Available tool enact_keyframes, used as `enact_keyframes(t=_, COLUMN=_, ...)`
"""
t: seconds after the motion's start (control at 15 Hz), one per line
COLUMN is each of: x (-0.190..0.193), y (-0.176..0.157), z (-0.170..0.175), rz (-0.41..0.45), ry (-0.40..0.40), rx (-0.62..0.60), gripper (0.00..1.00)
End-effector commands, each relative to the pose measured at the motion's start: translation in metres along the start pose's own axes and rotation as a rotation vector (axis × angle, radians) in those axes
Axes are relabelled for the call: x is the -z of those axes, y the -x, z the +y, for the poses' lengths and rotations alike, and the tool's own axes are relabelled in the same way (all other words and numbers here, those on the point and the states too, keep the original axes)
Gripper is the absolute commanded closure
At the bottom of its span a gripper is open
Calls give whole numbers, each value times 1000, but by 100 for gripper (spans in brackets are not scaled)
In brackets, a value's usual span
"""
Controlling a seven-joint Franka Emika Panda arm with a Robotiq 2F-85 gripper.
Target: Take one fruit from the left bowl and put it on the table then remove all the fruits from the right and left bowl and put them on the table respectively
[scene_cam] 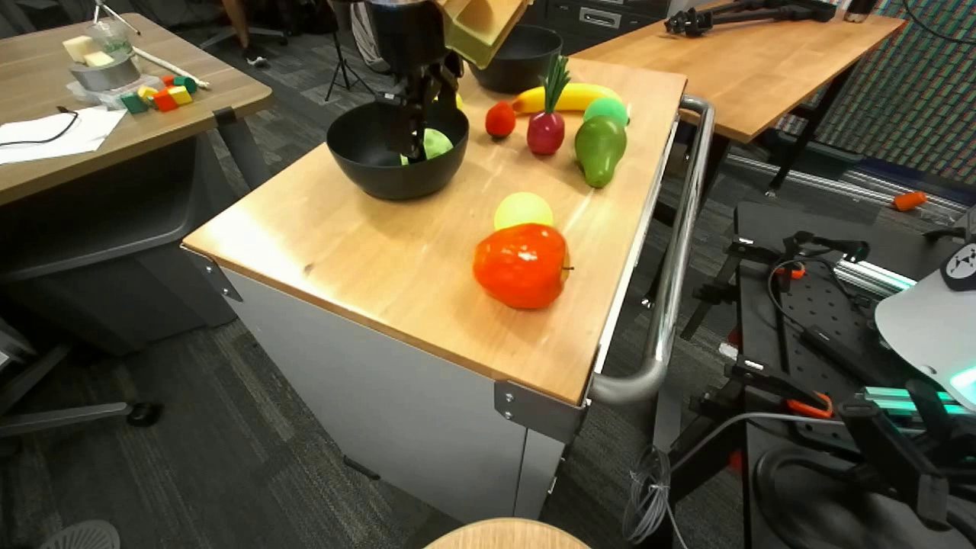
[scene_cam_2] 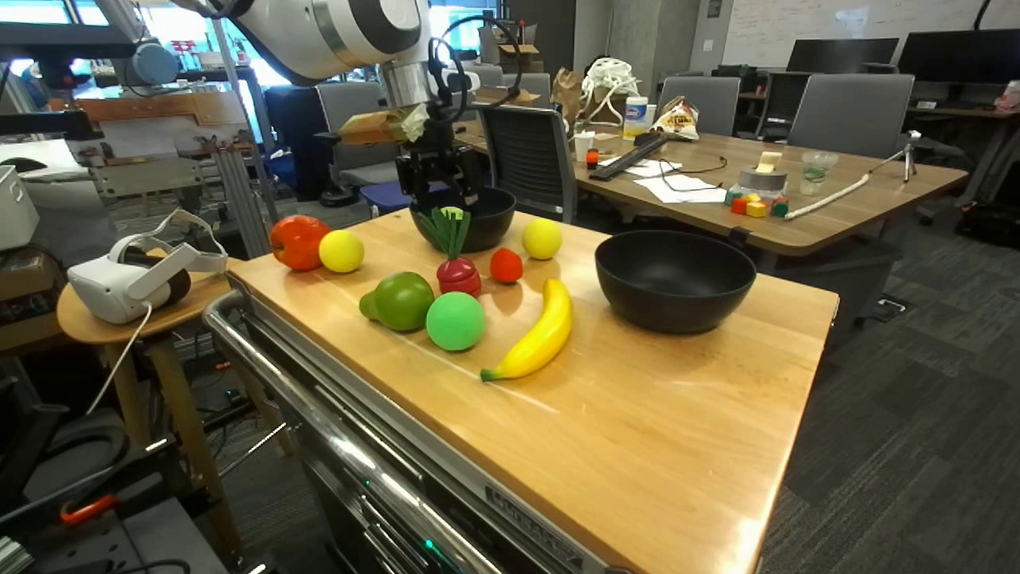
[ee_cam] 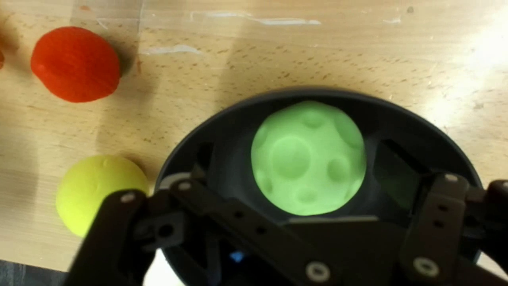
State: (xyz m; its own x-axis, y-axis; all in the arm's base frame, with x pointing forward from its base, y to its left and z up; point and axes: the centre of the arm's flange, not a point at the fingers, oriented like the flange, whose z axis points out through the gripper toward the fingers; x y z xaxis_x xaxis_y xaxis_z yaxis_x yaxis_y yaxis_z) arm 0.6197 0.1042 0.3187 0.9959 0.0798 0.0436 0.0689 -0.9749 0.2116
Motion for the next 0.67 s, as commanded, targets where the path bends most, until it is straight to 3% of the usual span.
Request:
enact_keyframes(t=0.0, x=-2, y=-11, z=-2, rz=15, ry=-14, rx=15, gripper=4)
enact_keyframes(t=0.07, x=-4, y=-12, z=-3, rz=17, ry=-13, rx=15, gripper=27)
enact_keyframes(t=0.2, x=-4, y=-13, z=-4, rz=18, ry=-14, rx=14, gripper=32)
enact_keyframes(t=0.47, x=4, y=-17, z=-1, rz=38, ry=-16, rx=2, gripper=63)
enact_keyframes(t=0.6, x=19, y=-21, z=3, rz=67, ry=-26, rx=-16, gripper=67)
